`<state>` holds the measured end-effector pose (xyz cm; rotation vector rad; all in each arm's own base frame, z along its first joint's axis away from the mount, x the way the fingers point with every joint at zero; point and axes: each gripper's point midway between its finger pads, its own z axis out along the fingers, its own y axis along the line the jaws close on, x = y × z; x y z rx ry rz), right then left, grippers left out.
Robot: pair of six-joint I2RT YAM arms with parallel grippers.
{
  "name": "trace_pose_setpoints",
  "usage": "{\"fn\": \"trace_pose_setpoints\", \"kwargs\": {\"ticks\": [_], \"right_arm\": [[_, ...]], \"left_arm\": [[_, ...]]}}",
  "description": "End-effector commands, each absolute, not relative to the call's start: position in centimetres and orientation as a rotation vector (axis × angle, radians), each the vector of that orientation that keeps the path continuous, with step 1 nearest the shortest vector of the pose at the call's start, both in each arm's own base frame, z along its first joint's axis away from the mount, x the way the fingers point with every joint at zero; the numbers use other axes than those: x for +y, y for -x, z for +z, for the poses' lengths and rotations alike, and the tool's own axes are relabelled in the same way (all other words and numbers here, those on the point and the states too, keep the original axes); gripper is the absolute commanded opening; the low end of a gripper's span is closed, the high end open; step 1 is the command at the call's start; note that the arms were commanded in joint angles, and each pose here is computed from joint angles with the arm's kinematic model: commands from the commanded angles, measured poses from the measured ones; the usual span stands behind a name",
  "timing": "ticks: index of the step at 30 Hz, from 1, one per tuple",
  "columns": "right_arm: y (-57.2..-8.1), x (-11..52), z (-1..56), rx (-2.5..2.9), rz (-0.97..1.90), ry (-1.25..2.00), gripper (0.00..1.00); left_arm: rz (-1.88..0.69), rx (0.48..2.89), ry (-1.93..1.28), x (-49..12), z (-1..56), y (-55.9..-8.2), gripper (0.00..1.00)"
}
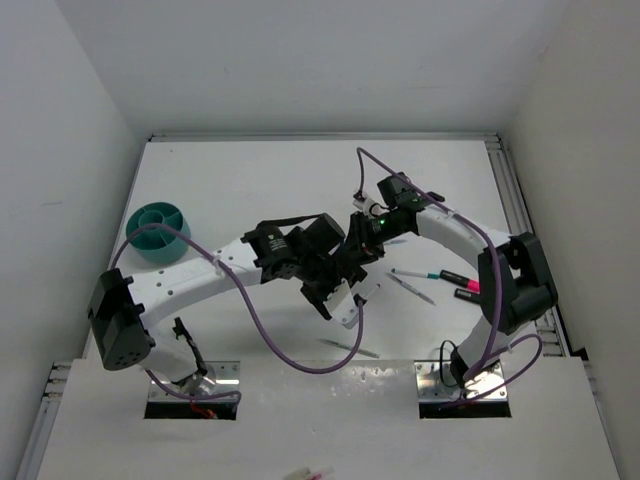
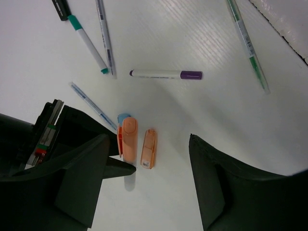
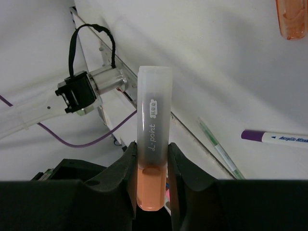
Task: Sort the stationery into containers
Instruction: Pick up the pen from the center of the board.
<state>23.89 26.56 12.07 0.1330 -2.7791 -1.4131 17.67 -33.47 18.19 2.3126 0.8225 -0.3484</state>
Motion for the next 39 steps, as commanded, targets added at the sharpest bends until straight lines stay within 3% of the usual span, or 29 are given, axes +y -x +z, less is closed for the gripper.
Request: {"fn": "trace_pose_setpoints", "kwargs": {"ticks": [1,9,16,23,29,35,39], "right_arm": [[-23.6,26.9,12.7,-2.791,-1.413,-0.155,0.00],[-23.6,27.0,12.8,-2.798,-1.397,-0.150,0.00],[-23.7,27.0,12.8,-2.801,-1.392,-0.148,0.00],[-23.3,27.1,13.2,-2.801,-1.397,-0.161,0.00],[-23.3,26.7,13.2,-2.836,-1.370,-0.163,0.00],[-23.5,26.9,13.6,-2.834,-1.385,-0.158,0.00],[-24.5,26.4,14.7,-2.862,-1.415,-0.193,0.58]], "left_arm": [[-0.320,0.792,-2.271,-34.7,19.7,-18.7,0.73],[-0.288,0.812,-2.287,-34.9,18.1,-19.8,0.63],[-0.261,0.885,-2.283,-34.9,17.3,-20.5,0.41],[-0.249,0.928,-2.290,-34.6,16.1,-20.8,0.38],[-0.240,0.960,-2.284,-34.3,15.7,-21.1,0.28],[-0.278,1.020,-2.231,-34.4,16.0,-20.7,0.09],[-0.326,1.138,-2.078,-34.2,18.2,-21.6,0.00]]}}
